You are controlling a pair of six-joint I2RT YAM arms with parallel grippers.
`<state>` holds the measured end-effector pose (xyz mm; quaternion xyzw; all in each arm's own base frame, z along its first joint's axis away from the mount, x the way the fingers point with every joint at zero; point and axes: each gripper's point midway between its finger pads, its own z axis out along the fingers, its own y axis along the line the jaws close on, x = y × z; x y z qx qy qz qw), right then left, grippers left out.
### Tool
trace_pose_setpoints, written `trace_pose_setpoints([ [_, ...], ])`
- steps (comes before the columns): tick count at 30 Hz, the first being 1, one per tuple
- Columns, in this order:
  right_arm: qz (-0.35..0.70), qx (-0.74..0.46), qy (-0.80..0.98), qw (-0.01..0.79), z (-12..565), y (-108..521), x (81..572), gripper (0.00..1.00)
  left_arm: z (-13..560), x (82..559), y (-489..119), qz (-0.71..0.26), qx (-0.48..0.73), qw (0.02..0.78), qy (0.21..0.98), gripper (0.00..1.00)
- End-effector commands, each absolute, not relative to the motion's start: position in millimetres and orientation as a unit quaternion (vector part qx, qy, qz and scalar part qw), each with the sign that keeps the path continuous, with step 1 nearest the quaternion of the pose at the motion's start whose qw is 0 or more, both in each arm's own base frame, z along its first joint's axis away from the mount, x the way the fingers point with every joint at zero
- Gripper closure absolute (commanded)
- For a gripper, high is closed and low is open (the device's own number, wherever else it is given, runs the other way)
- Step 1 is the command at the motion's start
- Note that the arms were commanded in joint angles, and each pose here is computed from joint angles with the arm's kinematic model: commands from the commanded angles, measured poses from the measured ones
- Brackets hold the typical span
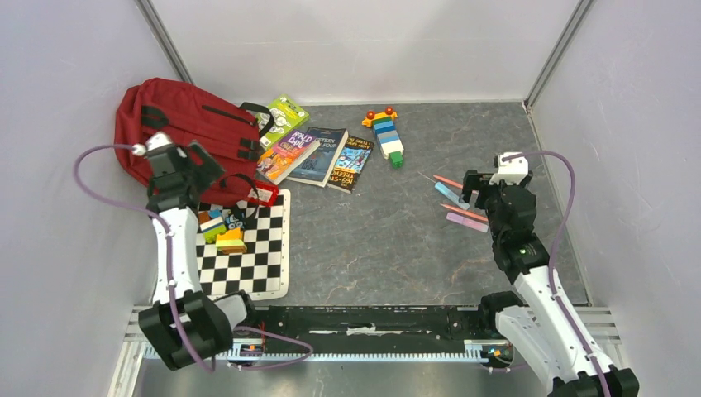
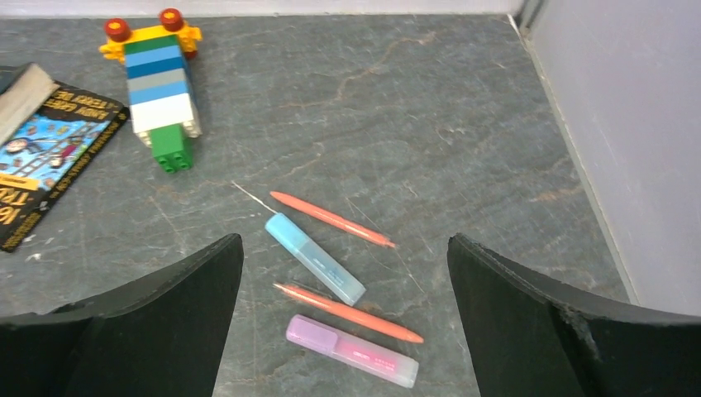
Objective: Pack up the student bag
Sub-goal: Pick up the student bag at the center of the board.
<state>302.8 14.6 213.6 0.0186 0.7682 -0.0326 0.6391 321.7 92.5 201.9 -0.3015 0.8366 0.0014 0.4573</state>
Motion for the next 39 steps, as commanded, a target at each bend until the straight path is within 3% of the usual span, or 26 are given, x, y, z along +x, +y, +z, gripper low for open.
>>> trace_pose_setpoints([
  [1,0.016,-0.024,0.749,0.662,246,39,313,0.02,226,340,145,-0.03,-0.41,0.528,0.743,0.0],
  [7,0.049,-0.059,0.761,0.644,241,57,317,0.02,200,316,204,0.094,-0.489,0.518,0.696,0.0],
  [16,0.06,-0.082,0.762,0.639,242,64,315,0.02,165,323,236,0.074,-0.528,0.513,0.672,0.0],
  [25,0.077,-0.092,0.765,0.633,237,71,315,0.02,149,357,237,0.028,-0.487,0.53,0.694,0.02],
  [27,0.077,-0.095,0.765,0.633,235,71,314,0.02,151,359,235,0.025,-0.479,0.532,0.698,0.15],
  [34,0.08,-0.096,0.768,0.628,230,72,312,0.02,178,352,230,0.039,-0.447,0.566,0.692,0.9],
  [35,0.083,-0.098,0.769,0.627,229,73,311,0.02,183,352,229,0.041,-0.444,0.569,0.691,0.97],
  [39,0.075,-0.106,0.77,0.625,231,71,307,0.02,211,354,216,0.045,-0.41,0.597,0.688,0.98],
])
